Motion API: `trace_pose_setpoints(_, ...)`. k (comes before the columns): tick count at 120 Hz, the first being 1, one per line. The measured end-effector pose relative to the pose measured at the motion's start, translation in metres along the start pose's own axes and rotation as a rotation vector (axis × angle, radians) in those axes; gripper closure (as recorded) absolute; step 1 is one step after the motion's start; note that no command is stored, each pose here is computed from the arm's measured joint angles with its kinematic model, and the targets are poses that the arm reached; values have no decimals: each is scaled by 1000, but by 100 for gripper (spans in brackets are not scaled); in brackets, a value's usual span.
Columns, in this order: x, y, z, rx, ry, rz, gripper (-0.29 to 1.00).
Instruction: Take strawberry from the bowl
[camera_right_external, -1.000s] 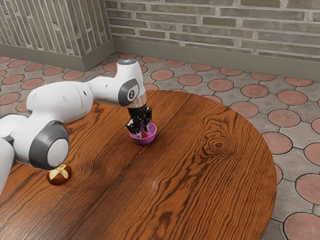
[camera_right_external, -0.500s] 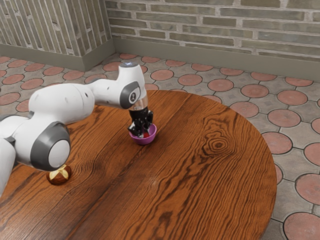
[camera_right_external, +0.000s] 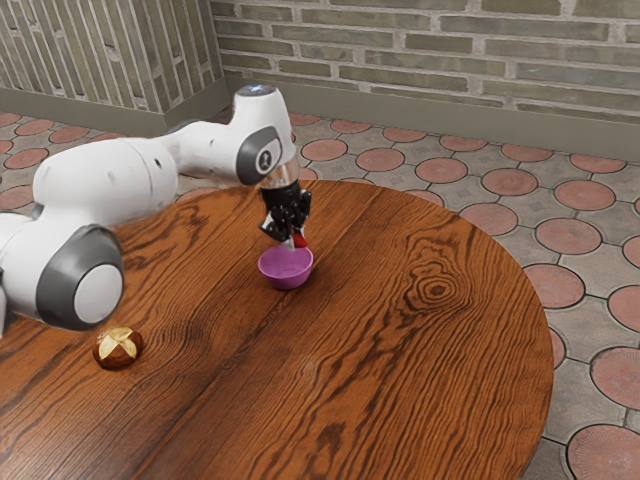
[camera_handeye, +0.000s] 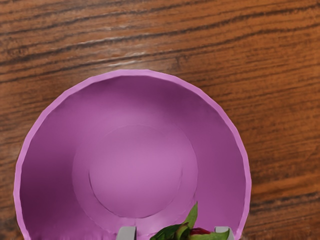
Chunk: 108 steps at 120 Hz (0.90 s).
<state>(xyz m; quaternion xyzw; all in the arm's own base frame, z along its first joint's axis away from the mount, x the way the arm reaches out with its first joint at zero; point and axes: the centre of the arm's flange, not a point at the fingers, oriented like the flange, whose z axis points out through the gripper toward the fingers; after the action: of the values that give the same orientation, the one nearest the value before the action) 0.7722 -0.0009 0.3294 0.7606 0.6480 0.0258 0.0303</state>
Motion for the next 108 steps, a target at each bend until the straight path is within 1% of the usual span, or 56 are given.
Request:
trace_pose_setpoints(9, -32, 4, -16, -7, -1, 43, 73)
trace_pose_setpoints(19, -71, 7, -20, -6, -6, 95, 74)
trace_pose_setpoints(46, -143, 8, 6, 17, -37, 186, 75)
trace_pose_setpoints(64, -166, 6, 37, 30, -59, 212, 75)
trace_pose_setpoints(92, -176, 6, 62, 26, -71, 223, 75)
trace_pose_setpoints(99, -178, 6, 63, 19, -73, 224, 68)
trace_pose_setpoints(108, -179, 8, 62, 7, -75, 223, 51)
